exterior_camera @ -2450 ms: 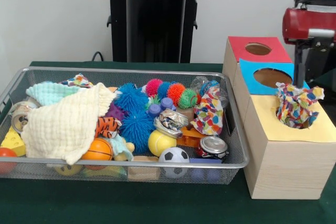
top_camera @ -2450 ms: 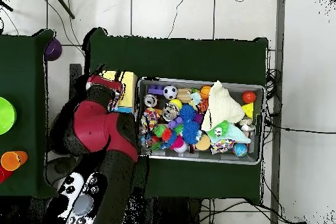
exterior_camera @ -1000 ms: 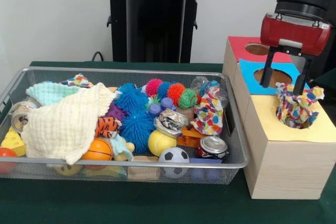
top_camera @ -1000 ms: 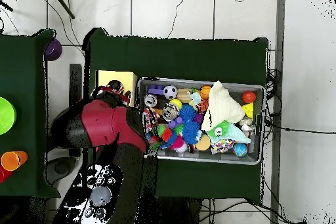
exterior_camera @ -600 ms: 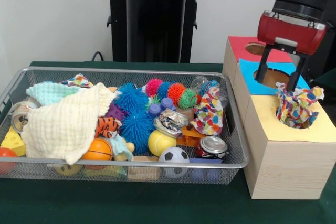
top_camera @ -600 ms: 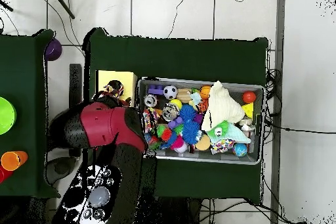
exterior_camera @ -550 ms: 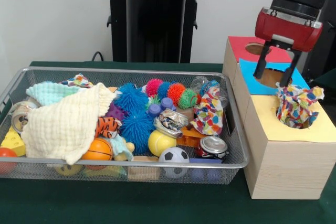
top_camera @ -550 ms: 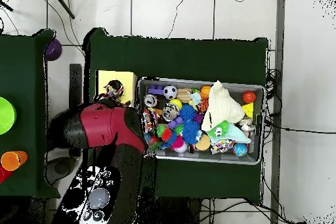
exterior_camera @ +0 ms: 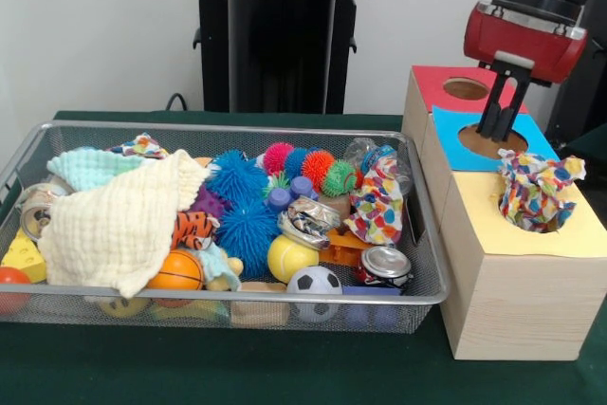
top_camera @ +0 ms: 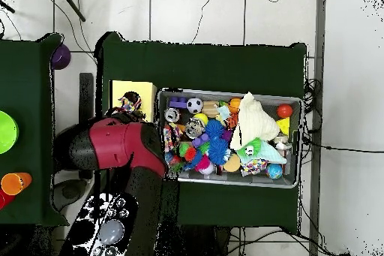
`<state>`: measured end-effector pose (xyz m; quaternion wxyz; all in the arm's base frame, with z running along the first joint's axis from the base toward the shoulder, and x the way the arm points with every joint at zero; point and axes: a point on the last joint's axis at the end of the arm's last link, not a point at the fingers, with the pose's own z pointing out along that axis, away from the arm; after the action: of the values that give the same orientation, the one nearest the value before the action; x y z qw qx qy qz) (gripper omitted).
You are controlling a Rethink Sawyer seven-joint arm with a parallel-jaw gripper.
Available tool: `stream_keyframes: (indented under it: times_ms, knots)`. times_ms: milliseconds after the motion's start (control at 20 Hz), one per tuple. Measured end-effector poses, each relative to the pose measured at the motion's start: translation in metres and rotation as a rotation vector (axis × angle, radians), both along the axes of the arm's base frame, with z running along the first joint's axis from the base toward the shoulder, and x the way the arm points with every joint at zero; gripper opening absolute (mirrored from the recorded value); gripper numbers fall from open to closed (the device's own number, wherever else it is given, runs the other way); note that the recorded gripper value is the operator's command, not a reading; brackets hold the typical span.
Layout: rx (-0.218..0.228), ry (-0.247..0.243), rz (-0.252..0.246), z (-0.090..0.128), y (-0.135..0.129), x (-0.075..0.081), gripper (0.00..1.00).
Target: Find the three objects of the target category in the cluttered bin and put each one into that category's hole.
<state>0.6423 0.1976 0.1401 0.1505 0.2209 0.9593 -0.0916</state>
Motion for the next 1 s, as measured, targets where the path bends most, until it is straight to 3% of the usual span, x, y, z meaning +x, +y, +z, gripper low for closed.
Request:
stream_keyframes:
  times_ms: [550,1000]
  knots:
    - [0.014,-0.016,0.003,0.01,0.004,0.003,0.0]
    - [0.08,-0.036,0.012,-0.003,0.014,0.009,0.0]
